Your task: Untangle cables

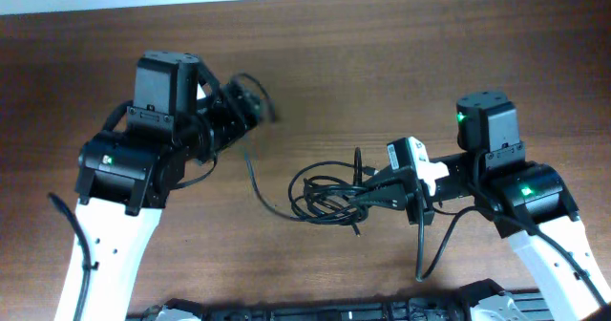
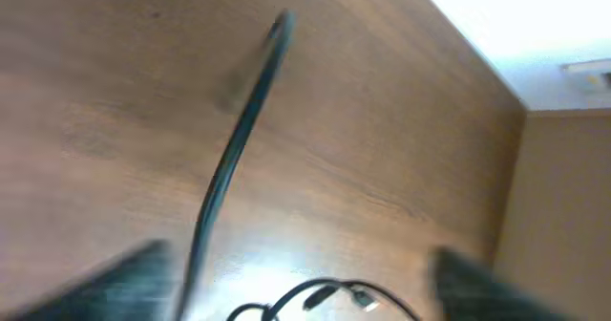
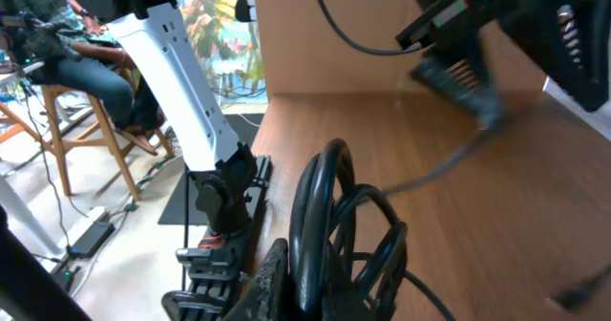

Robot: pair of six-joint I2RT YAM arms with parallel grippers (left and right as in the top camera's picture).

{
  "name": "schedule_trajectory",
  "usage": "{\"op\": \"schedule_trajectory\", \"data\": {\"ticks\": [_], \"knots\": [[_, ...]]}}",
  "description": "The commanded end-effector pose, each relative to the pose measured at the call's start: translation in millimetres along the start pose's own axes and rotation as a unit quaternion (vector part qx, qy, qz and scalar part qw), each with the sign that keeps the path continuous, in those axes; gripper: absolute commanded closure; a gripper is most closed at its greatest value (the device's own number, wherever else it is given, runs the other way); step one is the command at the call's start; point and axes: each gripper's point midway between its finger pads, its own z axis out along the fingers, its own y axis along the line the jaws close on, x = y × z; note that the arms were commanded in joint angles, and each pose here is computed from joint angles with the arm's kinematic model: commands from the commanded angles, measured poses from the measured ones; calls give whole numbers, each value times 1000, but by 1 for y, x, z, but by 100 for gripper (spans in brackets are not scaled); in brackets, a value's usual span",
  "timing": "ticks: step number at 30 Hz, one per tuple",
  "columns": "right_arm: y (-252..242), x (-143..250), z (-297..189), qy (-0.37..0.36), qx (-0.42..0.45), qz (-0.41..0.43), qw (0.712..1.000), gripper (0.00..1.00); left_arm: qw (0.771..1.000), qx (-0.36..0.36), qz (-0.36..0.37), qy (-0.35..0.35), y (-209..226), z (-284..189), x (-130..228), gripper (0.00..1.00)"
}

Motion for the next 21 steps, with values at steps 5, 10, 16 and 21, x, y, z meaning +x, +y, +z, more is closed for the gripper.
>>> {"op": "schedule_trajectory", "data": {"ticks": [5, 10, 16, 21], "knots": [[-35, -6, -3, 16, 80, 72, 994, 96, 996, -49, 81, 5, 22, 0, 3, 1], [-81, -17, -16, -3, 199, 164, 966, 96, 966, 57, 245, 63, -11, -2, 26, 1], [-104, -34, -27, -47, 256, 204, 944, 96, 918, 187, 339, 85, -50, -14, 45, 1], [-110, -59, -31, -92, 264, 193, 941, 96, 912, 202, 352, 56, -62, -14, 36, 1]]}}
